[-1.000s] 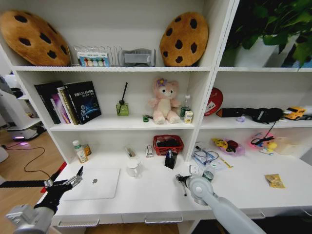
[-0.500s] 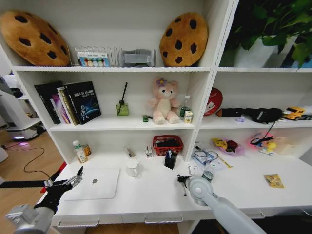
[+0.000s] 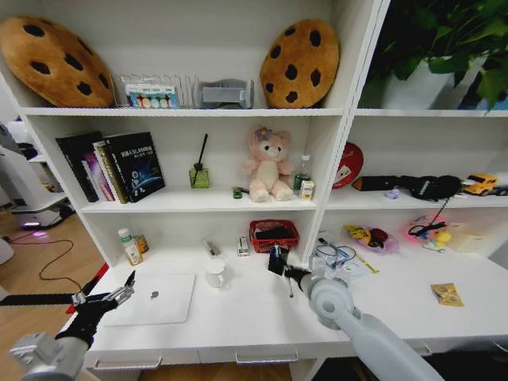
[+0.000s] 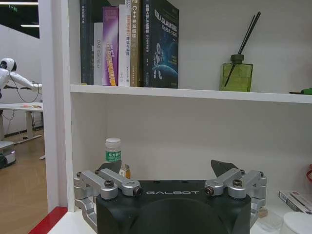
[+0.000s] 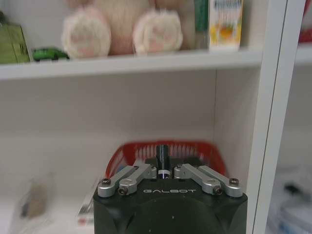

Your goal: Organize the objects on the table.

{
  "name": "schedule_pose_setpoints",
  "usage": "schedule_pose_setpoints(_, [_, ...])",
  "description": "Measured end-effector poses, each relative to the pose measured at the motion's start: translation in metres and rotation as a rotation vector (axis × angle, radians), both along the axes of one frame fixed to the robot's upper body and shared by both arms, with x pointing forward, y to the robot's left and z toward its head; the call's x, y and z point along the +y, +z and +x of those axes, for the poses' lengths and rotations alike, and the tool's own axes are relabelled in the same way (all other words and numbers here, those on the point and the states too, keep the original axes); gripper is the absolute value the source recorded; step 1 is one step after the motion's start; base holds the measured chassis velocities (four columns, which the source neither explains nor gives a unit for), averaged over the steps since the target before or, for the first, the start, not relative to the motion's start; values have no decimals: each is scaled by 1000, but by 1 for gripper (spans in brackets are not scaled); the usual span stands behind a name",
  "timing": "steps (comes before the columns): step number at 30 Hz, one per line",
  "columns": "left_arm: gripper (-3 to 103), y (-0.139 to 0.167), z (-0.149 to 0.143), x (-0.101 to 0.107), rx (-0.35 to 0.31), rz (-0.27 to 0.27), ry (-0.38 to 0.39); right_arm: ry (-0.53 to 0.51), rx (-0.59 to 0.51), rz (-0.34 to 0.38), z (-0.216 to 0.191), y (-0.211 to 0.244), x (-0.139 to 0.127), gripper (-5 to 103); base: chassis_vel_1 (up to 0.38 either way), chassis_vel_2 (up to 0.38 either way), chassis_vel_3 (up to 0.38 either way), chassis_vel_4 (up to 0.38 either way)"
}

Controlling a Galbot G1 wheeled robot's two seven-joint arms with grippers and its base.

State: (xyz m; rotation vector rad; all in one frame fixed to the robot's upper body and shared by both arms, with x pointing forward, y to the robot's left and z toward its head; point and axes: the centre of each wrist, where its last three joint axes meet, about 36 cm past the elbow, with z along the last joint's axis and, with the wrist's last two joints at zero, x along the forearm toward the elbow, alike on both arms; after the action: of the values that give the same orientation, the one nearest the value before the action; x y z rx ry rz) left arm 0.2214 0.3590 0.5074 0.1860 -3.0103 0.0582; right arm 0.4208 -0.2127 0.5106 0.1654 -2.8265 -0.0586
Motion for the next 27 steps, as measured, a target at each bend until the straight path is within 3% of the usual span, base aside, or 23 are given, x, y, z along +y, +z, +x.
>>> schedule_pose_setpoints(1, [100, 0, 0, 0, 0, 0, 0, -6, -88, -48, 11, -5, -5, 12, 0, 0, 0, 0])
schedule_pose_setpoints(2, [100, 0, 0, 0, 0, 0, 0, -15, -245, -144, 38, -18, -16, 12, 0, 0, 0, 0])
schedule_pose_setpoints(3, [100, 0, 0, 0, 0, 0, 0, -15, -245, -144, 38, -18, -16, 12, 0, 0, 0, 0])
schedule_pose_setpoints(5, [100, 0, 0, 0, 0, 0, 0, 13, -375, -231, 64, -40, -28, 12, 0, 0, 0, 0])
schedule_pose_setpoints(8, [100, 0, 0, 0, 0, 0, 0, 60, -422, -269, 76, -66, -31, 12, 0, 0, 0, 0])
schedule_pose_setpoints(15, [100, 0, 0, 0, 0, 0, 0, 151, -461, -260, 75, -113, -18, 12, 0, 0, 0, 0])
schedule_pose_setpoints(27, [100, 0, 0, 0, 0, 0, 0, 163, -465, -205, 70, -160, -9, 12, 0, 0, 0, 0])
